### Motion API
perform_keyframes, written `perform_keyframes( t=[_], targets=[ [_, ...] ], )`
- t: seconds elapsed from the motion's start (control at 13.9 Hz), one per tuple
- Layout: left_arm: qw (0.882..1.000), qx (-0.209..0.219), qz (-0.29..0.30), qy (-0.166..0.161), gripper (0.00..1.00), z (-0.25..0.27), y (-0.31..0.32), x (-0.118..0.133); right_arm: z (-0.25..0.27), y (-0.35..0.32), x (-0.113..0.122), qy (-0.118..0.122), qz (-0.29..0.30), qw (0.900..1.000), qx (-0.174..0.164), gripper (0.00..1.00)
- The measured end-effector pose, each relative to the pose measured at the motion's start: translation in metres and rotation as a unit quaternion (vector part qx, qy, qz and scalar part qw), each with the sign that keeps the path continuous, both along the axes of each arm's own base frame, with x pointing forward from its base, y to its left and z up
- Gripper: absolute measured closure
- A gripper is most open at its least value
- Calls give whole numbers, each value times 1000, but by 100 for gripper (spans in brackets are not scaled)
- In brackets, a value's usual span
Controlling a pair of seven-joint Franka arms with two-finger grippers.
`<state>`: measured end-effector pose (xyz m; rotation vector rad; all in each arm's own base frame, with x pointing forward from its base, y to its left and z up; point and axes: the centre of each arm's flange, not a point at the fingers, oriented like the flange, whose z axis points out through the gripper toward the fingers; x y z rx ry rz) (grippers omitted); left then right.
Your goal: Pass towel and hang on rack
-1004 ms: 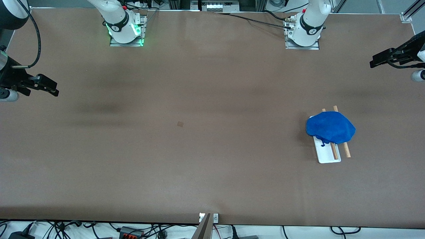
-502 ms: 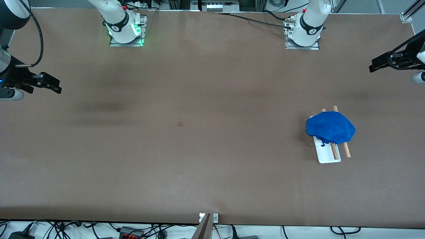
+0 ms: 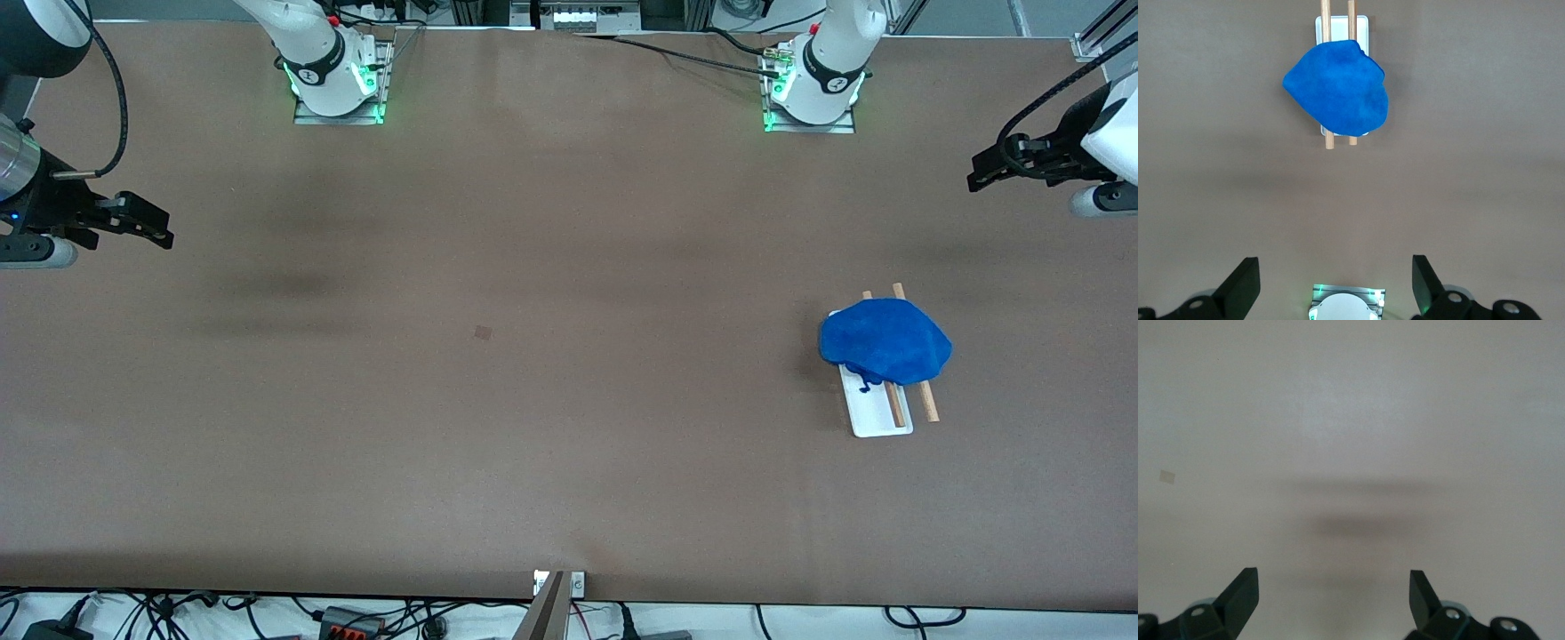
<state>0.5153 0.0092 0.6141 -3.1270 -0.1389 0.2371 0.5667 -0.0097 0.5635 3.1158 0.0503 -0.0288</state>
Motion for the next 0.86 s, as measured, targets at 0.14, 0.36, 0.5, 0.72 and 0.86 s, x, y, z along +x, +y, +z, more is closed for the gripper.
perform_keyframes(
  t=[0.14,0.36,0.5,0.72,0.86],
  targets=[
    [1000,0,1,-4,0,2,1,-2,0,-1,0,0,0,1000,0,0],
    [1000,0,2,-13,0,2,2,0,0,-2,0,0,-1,1000,0,0],
    [1000,0,2,-13,0,1,2,0,0,-2,0,-1,-1,1000,0,0],
    [1000,0,2,-14,0,1,2,0,0,-2,0,-1,-1,1000,0,0],
    [1000,0,2,-14,0,1,2,0,0,-2,0,-2,-1,1000,0,0]
  ],
)
